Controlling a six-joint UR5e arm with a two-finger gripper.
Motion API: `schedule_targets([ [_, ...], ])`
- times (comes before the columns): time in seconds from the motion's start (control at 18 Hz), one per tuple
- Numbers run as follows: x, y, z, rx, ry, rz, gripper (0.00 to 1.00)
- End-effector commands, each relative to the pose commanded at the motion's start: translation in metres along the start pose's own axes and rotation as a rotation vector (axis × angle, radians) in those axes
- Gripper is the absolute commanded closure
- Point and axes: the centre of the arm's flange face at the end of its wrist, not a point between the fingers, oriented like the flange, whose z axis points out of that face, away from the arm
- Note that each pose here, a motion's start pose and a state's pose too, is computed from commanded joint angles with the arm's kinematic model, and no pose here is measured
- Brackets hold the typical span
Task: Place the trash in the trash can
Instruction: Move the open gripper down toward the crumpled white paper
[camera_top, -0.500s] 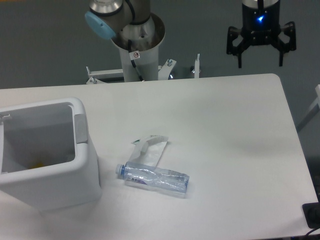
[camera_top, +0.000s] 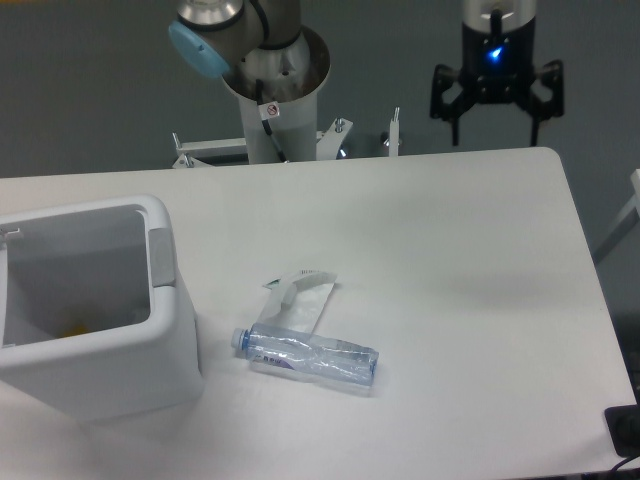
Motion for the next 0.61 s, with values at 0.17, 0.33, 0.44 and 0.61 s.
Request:
schedule_targets([
  [0.17,0.055,-0.025,0.046,0.022,0.018,-0.024,0.00],
  [0.33,0.098,-0.054,0.081,0.015,0.082,0.015,0.00],
  [0.44,0.125,-0.072,0.109,0.007,0.151,0.041,0.00],
  [0.61,0.142,-0.086,0.136,0.033,0.251,0.017,0.00],
])
